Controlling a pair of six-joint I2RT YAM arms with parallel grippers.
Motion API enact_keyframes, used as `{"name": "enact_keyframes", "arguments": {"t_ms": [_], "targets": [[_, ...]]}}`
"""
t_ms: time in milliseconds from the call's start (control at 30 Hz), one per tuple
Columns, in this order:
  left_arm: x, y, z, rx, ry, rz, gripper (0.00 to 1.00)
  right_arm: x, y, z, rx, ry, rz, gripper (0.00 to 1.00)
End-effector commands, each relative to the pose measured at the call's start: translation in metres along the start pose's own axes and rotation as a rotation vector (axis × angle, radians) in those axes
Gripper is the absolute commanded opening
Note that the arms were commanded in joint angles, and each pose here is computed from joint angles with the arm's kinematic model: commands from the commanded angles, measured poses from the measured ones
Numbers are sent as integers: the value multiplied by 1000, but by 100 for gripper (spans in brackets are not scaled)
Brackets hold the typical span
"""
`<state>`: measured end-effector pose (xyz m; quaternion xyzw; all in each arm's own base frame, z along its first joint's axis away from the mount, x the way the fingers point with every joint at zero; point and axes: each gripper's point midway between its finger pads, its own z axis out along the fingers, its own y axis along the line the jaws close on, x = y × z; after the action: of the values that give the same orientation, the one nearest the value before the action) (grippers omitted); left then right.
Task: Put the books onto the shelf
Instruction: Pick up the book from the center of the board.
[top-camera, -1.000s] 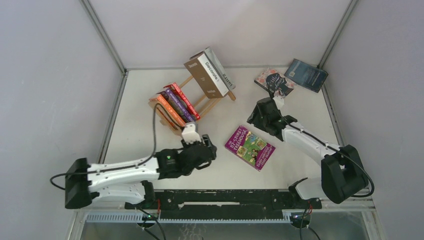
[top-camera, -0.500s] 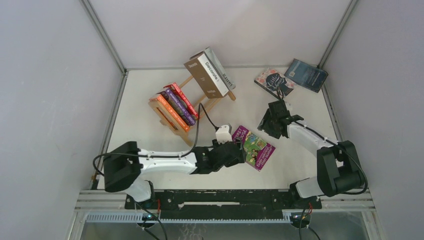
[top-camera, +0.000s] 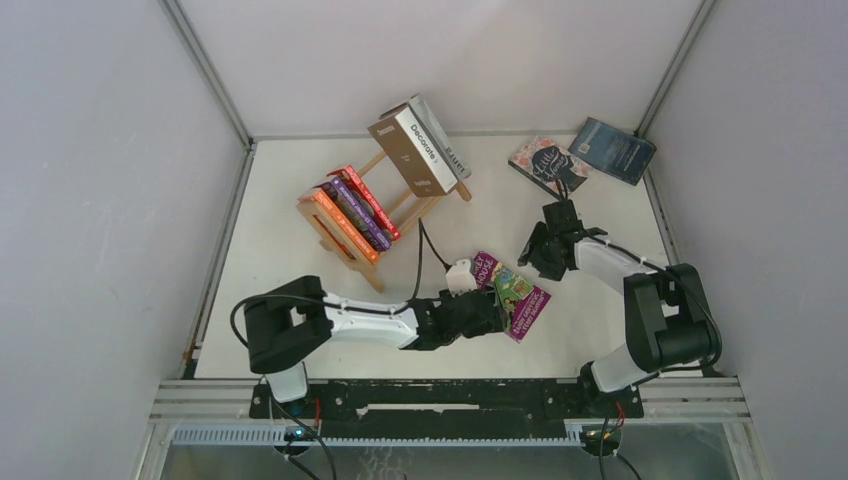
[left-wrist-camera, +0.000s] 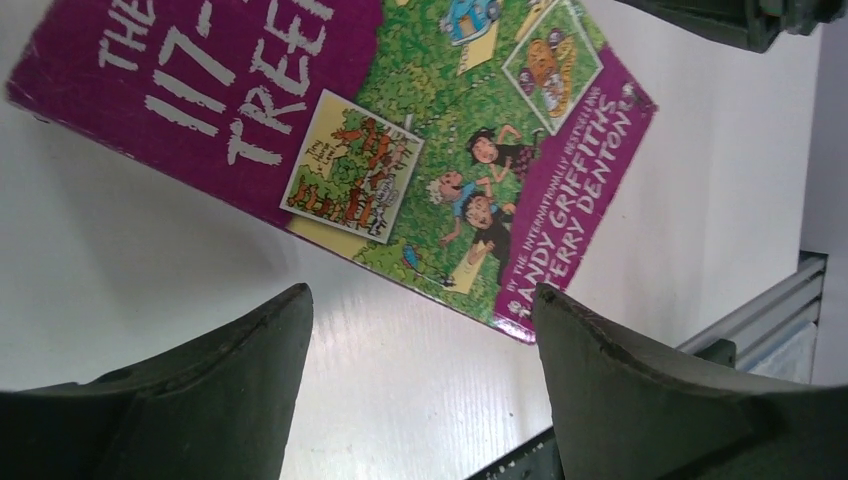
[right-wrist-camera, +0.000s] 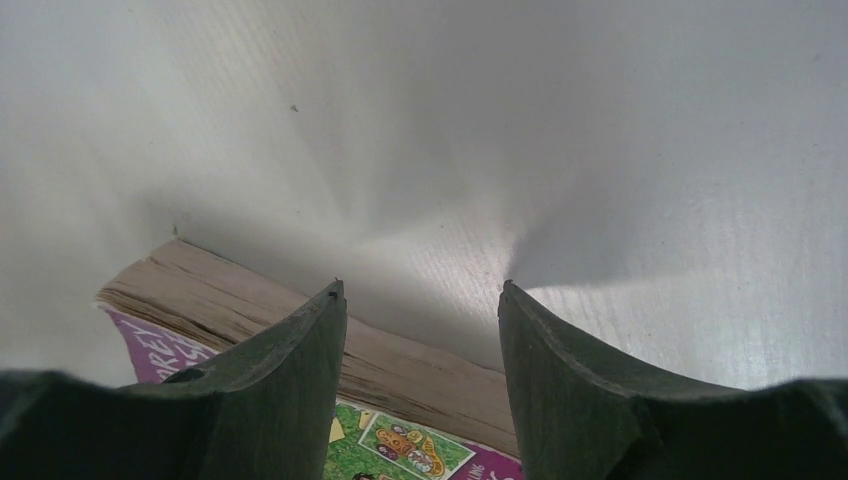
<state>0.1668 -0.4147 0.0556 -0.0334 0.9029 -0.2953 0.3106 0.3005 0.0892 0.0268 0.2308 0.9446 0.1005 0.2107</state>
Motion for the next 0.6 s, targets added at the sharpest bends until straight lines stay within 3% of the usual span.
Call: {"name": "enact_keyframes", "arguments": {"t_ms": [0, 267, 567], "targets": [[3, -19, 13, 53, -3, -74, 85, 4, 3, 5, -24, 38, -34, 65], [23, 10, 27, -25, 11, -162, 88, 35, 9, 11, -54, 178, -25, 65], [35, 38, 35, -126, 12, -219, 92, 86, 31, -12, -138, 350, -59, 64]]}}
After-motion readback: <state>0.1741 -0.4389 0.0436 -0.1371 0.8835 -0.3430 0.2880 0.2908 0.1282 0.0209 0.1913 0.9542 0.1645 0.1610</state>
